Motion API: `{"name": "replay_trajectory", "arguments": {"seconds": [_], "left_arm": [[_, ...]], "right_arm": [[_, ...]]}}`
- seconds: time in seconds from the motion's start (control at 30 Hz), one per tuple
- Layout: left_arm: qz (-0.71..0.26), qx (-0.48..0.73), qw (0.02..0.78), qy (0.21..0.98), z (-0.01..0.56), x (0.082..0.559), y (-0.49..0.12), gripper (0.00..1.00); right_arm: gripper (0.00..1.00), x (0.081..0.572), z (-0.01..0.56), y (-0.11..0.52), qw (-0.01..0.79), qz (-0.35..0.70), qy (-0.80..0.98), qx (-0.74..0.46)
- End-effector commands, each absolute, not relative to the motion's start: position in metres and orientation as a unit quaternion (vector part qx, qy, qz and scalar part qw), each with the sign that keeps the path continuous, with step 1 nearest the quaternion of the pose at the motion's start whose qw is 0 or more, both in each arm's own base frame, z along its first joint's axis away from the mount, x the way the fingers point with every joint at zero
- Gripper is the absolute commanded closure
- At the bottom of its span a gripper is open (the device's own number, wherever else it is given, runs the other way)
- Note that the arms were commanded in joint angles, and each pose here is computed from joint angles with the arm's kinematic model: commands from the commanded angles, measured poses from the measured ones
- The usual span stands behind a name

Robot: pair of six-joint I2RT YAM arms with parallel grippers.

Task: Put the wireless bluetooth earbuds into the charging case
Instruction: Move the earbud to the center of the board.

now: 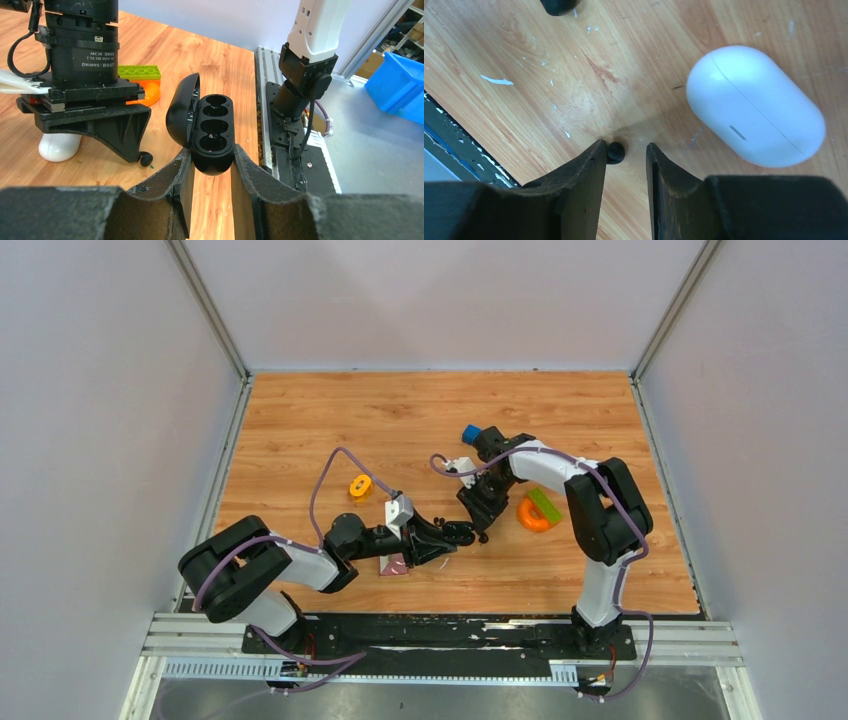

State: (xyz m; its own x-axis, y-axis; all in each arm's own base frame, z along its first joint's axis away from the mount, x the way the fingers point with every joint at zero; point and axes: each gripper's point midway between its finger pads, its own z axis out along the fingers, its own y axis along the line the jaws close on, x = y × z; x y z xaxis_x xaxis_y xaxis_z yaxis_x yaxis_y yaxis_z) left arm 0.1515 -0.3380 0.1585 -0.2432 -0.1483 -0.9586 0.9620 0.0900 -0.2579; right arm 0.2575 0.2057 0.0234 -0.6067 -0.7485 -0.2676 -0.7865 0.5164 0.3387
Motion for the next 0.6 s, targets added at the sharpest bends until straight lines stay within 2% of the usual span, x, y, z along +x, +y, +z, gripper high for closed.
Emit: {"name": "replay_trajectory", "arguments": {"seconds": [0.0, 0.37, 0.57], "left_arm": [[-0.568, 0.371, 0.513, 0.526, 0.176, 0.156, -0.342, 1.00], [-0.568, 0.372, 0.510, 0.528, 0.174, 0.156, -0.342, 1.00], [-0.569, 0.373, 0.509, 0.527, 0.175, 0.156, -0.343, 1.00]], "right_arm": [[0.65, 0.276, 0.044, 0.199, 0.090, 0.198, 0.878, -0.426], [0.76, 0.263, 0.043, 0.190, 0.057, 0.222, 0.879, -0.418], [0.81, 0.262, 0.030, 0.182, 0.040, 0.202, 0.884, -0.420]]}}
